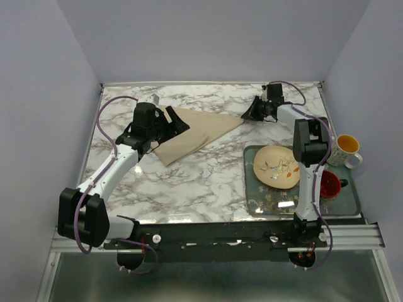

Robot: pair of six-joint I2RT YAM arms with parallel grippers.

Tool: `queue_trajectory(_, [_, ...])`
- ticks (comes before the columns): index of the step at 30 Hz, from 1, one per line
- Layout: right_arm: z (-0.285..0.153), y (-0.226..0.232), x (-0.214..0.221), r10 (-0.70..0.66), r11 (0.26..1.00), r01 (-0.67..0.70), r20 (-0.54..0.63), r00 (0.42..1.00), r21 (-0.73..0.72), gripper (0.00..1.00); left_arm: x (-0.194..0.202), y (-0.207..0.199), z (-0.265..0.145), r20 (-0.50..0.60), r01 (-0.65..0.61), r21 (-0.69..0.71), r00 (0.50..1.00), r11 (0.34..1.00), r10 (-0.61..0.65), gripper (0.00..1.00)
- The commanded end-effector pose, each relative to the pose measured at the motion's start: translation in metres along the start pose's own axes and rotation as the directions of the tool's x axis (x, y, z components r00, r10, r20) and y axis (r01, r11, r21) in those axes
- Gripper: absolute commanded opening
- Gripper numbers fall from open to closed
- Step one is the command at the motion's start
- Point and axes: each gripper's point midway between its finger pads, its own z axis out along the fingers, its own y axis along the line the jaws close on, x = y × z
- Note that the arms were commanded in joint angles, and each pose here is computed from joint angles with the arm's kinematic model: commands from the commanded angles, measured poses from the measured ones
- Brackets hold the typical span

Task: Fold the napkin, place the utensils inside, and roll it up
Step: Fold the napkin

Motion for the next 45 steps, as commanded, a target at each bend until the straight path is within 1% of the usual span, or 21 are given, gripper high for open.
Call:
queue_trajectory(1, [-0.036,0.053,-0.025,-0.079,0.987,0.086,0.062,0.995,-0.132,0.01,-0.001,0.017,-0.007,0.032,0.060,-0.050,0.998,0.997,-0.058,0.84])
queue_trajectory(2, [-0.041,0.058,-0.023,-0.082,0.986,0.089,0.062,0.995,-0.137,0.01,0.003,0.027,-0.007,0.037,0.079,-0.076,0.996,0.994,-0.076,0.84])
queue_trajectory(4, [-0.051,0.081,-0.016,-0.092,0.979,0.102,0.063,0.994,-0.175,0.01,-0.004,0.036,-0.011,0.104,0.115,-0.102,0.989,0.988,-0.104,0.84])
queue_trajectory(5, [-0.060,0.093,-0.012,-0.101,0.975,0.112,0.070,0.992,-0.194,0.01,-0.002,0.049,-0.012,0.116,0.139,-0.129,0.985,0.982,-0.124,0.84])
queue_trajectory(8, [-0.075,0.133,0.000,-0.124,0.954,0.142,0.081,0.989,-0.263,0.01,-0.003,0.068,-0.019,0.152,0.199,-0.166,0.973,0.966,-0.174,0.83])
queue_trajectory(9, [-0.076,0.138,0.009,-0.127,0.953,0.141,0.069,0.989,-0.270,0.01,-0.005,0.069,-0.022,0.162,0.204,-0.165,0.971,0.965,-0.177,0.83])
queue_trajectory(12, [-0.091,0.165,0.023,-0.162,0.936,0.179,0.080,0.984,-0.303,0.01,-0.003,0.086,-0.028,0.174,0.224,-0.209,0.966,0.952,-0.190,0.83])
queue_trajectory(15, [-0.096,0.187,0.050,-0.199,0.917,0.204,0.050,0.979,-0.343,0.01,0.003,0.103,-0.031,0.178,0.232,-0.255,0.965,0.939,-0.190,0.83])
queue_trajectory(19, [-0.104,0.223,0.081,-0.261,0.883,0.256,0.040,0.964,-0.394,0.01,0.006,0.117,-0.033,0.183,0.249,-0.281,0.962,0.927,-0.203,0.83])
queue_trajectory(22, [-0.103,0.241,0.099,-0.291,0.863,0.273,0.023,0.956,-0.425,0.01,0.007,0.121,-0.034,0.176,0.244,-0.294,0.964,0.924,-0.199,0.83])
queue_trajectory(26, [-0.103,0.257,0.116,-0.308,0.852,0.279,0.006,0.951,-0.443,0.01,0.008,0.131,-0.040,0.196,0.253,-0.333,0.961,0.909,-0.196,0.84])
queue_trajectory(31, [-0.097,0.283,0.135,-0.307,0.847,0.266,-0.014,0.952,-0.460,0.01,0.015,0.149,-0.046,0.211,0.284,-0.401,0.954,0.871,-0.213,0.84])
queue_trajectory(37, [-0.087,0.300,0.158,-0.320,0.845,0.269,-0.033,0.947,-0.462,0.01,0.016,0.158,-0.052,0.227,0.292,-0.417,0.950,0.861,-0.213,0.86])
queue_trajectory(41, [-0.077,0.308,0.174,-0.332,0.843,0.269,-0.058,0.941,-0.467,0.01,0.020,0.162,-0.048,0.223,0.303,-0.416,0.948,0.857,-0.227,0.86])
queue_trajectory(45, [-0.064,0.310,0.187,-0.326,0.852,0.253,-0.086,0.941,-0.459,0.01,0.032,0.171,-0.041,0.212,0.321,-0.411,0.944,0.853,-0.253,0.84])
